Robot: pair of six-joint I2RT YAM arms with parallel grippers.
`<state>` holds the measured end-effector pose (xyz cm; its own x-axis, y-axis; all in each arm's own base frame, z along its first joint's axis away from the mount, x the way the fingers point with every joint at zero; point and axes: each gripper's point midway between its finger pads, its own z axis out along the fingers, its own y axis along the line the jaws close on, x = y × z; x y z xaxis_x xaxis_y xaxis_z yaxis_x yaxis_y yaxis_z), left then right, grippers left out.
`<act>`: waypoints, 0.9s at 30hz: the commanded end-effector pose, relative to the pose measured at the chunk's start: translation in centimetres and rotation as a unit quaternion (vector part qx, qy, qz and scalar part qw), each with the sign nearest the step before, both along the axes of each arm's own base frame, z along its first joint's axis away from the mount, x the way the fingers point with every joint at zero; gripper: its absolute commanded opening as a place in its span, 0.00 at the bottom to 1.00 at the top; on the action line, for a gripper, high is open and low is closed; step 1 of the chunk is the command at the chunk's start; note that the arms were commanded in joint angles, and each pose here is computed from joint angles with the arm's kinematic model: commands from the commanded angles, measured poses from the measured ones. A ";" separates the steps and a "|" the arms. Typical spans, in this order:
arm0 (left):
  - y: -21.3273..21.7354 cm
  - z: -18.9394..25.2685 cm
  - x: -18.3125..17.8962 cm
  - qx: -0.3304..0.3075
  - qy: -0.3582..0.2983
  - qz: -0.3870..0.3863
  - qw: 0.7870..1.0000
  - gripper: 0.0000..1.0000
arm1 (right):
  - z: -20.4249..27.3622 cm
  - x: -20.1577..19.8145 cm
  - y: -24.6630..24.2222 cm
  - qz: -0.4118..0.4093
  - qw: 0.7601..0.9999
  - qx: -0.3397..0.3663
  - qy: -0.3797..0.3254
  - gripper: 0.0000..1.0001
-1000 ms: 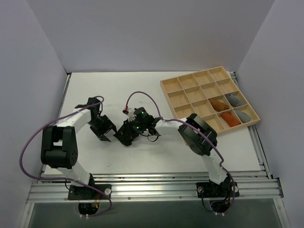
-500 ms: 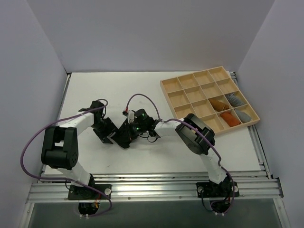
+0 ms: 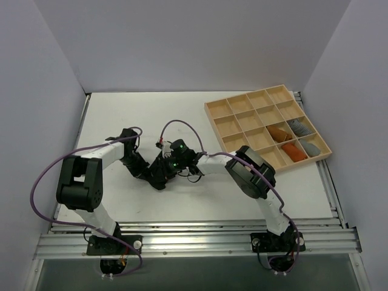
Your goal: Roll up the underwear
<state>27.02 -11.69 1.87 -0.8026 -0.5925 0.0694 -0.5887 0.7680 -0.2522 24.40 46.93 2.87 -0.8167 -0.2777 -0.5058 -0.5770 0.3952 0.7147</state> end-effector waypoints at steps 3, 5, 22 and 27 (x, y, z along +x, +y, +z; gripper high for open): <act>2.3 -2.3 -1.1 0.067 0.038 -0.012 0.997 0.02 | -0.8 -0.3 -3.8 -0.032 0.996 -0.082 0.015 0.22; 2.3 -2.2 -1.1 0.066 0.038 -0.013 0.997 0.02 | 0.1 0.6 -4.3 -0.050 0.996 -0.080 0.003 0.22; 3.2 -1.9 -1.9 0.093 0.079 -0.015 0.992 0.02 | -4.2 5.8 -8.8 -0.141 0.965 -0.216 -0.045 0.14; 4.2 -1.5 -1.7 0.116 0.088 0.000 0.989 0.02 | -6.1 4.1 -11.3 -0.153 0.955 -0.253 -0.032 0.14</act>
<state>26.97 -11.31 1.92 -0.8000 -0.5875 0.1217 -0.6000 0.7819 -0.1694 30.57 40.36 1.21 -0.8291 -0.2039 -0.5205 -0.4852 0.7250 0.4888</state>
